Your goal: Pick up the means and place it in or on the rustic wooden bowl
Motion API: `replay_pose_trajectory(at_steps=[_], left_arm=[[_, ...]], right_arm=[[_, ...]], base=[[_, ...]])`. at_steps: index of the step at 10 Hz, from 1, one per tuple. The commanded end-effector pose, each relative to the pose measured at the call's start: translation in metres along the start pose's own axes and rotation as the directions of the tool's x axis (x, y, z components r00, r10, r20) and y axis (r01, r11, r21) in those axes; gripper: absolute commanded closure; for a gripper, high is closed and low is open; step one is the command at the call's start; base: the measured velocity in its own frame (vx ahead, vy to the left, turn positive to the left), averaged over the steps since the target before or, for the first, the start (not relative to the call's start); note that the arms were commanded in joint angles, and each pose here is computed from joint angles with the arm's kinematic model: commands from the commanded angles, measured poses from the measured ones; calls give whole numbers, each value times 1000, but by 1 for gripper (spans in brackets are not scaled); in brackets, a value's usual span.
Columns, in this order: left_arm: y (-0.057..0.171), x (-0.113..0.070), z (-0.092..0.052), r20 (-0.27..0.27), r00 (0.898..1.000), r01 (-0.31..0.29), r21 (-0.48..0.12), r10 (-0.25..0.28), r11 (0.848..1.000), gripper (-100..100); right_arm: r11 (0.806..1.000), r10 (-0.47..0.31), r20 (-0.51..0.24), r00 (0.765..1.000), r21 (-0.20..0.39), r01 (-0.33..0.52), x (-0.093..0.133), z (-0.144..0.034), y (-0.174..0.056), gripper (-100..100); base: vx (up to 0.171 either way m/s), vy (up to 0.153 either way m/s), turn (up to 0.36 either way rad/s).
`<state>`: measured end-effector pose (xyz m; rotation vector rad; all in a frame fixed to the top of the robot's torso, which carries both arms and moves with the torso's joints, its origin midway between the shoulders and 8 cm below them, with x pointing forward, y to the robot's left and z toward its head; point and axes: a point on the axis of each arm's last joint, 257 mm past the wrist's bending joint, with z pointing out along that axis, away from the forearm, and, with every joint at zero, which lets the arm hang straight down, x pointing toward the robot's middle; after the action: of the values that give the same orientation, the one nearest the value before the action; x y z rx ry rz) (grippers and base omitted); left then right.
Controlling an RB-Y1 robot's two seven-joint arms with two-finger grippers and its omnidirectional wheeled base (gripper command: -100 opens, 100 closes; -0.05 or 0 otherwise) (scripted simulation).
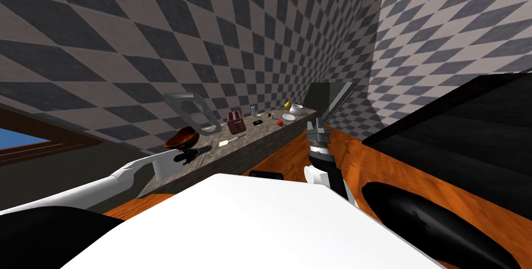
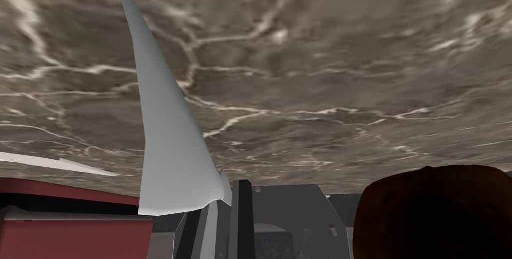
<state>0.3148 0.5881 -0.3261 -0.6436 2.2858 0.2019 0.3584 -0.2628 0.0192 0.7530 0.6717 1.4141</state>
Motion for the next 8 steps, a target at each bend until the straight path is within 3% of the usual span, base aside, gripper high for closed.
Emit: replay_pose_trajectory(at_steps=[1, 8], left_arm=[[-2, -4, 0, -9, 1000, -9, 4, 9, 1000, 100], [-12, -28, -2, -50, 998, -40, 17, 40, 999, 100]], right_arm=[[1000, 0, 0, 1000, 0, 0, 0, 0, 0, 0], [1000, 0, 0, 1000, 0, 0, 0, 0, 0, 0]], base=[[-127, -11, -75], [-150, -9, -91]])
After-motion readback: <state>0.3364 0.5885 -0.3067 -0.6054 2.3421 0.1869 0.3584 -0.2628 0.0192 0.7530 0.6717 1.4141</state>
